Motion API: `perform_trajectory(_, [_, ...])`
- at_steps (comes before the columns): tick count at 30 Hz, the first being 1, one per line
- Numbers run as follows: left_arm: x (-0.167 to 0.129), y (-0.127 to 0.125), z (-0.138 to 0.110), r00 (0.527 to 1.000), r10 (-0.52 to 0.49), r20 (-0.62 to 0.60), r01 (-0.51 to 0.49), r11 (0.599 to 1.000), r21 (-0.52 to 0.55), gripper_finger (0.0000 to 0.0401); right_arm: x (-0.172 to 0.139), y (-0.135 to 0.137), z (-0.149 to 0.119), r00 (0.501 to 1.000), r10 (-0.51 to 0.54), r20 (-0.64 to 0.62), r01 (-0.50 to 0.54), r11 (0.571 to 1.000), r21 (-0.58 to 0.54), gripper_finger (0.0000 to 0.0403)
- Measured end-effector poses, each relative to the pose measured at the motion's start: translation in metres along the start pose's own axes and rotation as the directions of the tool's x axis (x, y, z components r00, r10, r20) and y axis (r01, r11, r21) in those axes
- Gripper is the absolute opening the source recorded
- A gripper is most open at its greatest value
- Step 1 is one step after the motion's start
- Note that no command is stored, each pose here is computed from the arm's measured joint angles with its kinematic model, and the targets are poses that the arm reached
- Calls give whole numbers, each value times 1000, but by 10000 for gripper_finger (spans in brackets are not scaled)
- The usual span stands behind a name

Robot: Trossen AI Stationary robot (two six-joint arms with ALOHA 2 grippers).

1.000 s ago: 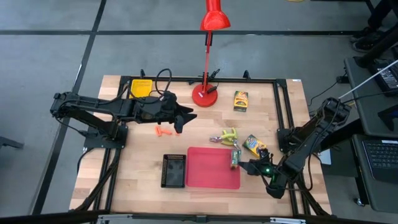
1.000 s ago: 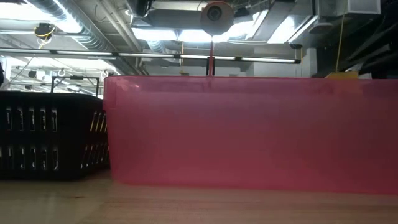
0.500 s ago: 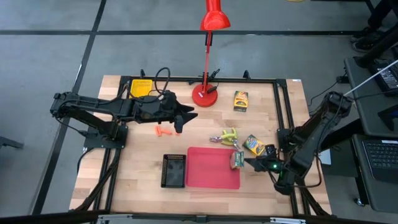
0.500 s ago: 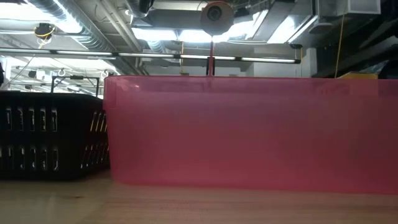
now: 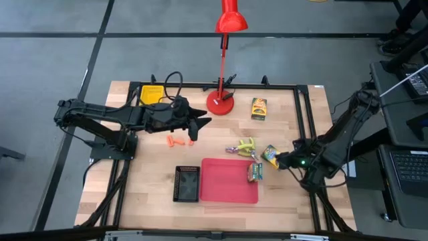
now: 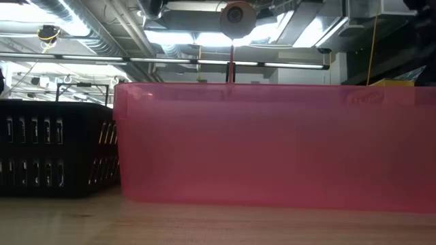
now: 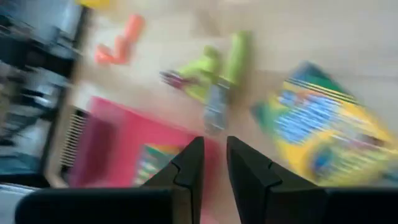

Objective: Pick & Place School Supplies
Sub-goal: Put the bottom yellow crayon box into the red bin

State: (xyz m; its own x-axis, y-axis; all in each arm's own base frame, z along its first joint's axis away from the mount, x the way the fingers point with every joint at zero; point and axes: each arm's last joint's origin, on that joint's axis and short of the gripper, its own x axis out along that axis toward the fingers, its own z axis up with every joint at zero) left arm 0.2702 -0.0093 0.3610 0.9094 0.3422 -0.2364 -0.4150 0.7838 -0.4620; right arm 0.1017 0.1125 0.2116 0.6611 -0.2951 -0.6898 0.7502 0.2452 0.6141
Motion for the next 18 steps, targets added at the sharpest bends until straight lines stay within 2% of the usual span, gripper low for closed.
perform_trajectory(6, [0,2,-2,1000,23,-15,-23,1000,7,200,-7,0,12,997,-6,-77,12,997,82,63])
perform_trajectory(11, [0,2,-2,999,31,-11,-31,1000,6,200,-5,3,9,991,-22,-133,38,992,117,46])
perform_trajectory(15, [0,2,-3,999,32,-20,-32,999,9,200,-3,3,3,980,-73,-185,91,992,86,40])
perform_trajectory(18, [0,2,-4,999,15,-38,-15,1000,19,200,-1,-1,-3,940,-196,-278,209,978,19,39])
